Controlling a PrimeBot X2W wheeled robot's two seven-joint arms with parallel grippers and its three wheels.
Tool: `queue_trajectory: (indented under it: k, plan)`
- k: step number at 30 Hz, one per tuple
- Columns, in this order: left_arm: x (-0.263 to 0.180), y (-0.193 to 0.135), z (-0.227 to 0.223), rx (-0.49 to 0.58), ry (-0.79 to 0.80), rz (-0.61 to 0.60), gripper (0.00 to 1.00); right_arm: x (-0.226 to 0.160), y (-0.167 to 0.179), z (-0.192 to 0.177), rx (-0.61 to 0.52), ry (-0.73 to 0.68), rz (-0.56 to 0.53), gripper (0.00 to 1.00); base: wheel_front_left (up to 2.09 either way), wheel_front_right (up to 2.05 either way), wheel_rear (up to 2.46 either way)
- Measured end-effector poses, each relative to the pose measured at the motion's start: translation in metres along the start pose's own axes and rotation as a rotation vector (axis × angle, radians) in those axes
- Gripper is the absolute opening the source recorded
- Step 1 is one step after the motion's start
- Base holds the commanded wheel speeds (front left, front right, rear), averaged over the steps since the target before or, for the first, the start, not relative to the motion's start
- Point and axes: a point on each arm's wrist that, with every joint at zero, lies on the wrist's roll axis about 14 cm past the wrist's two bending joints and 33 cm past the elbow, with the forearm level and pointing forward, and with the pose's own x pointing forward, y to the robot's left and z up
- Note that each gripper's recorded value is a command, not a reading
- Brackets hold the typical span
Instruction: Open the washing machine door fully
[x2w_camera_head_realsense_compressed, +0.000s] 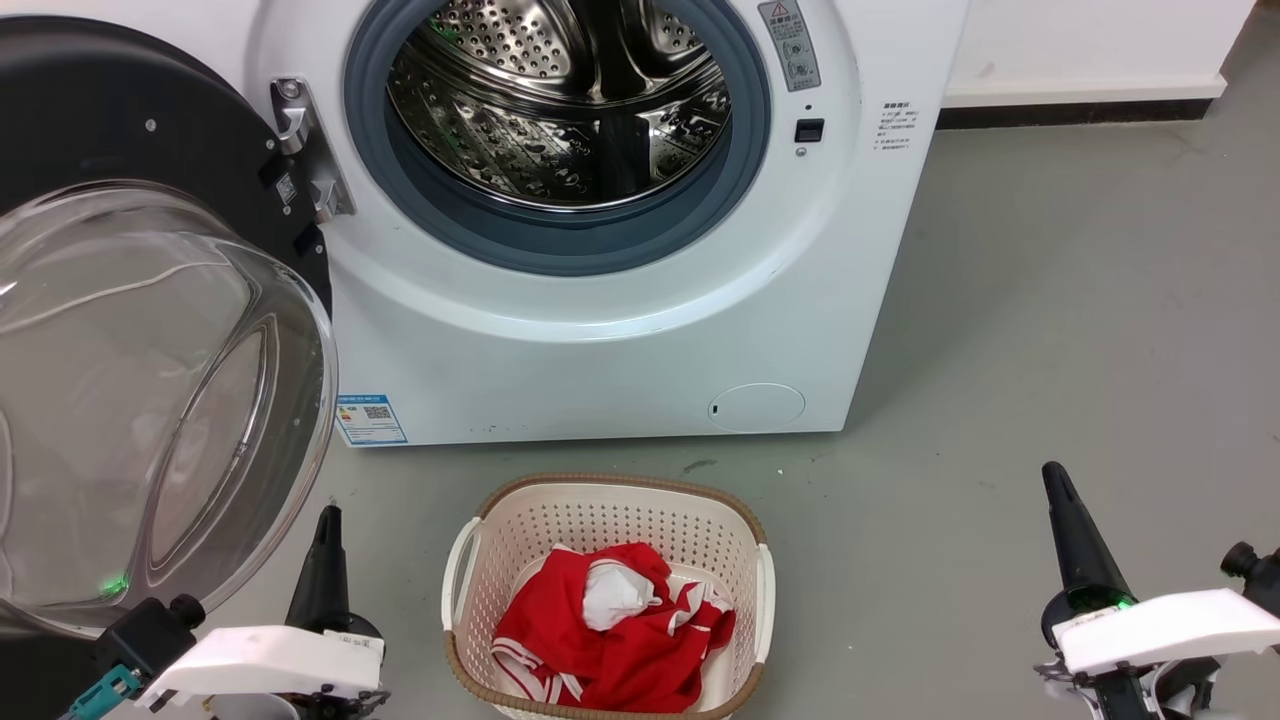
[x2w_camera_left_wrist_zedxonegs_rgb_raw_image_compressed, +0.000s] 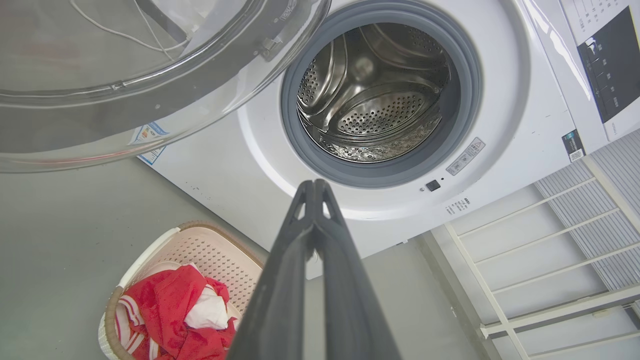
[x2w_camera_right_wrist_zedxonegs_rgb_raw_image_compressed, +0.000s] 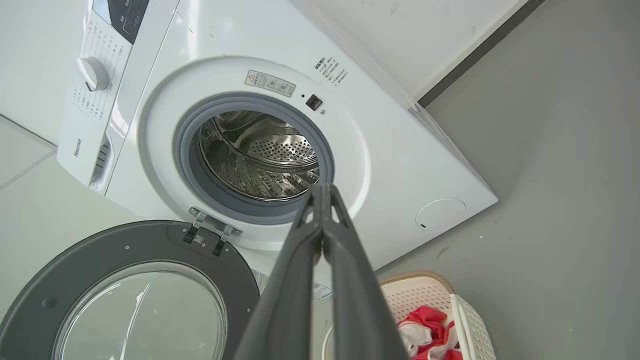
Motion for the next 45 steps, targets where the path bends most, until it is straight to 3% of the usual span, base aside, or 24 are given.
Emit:
queue_trajectory:
  k: [45]
  plan:
    - [0.007, 0.000, 0.001, -0.481, 0.038, -0.018, 0.00, 0.011, -0.008, -0.002, 0.463, 0.009, -0.028, 0.00, 0.00, 0.00, 0.00]
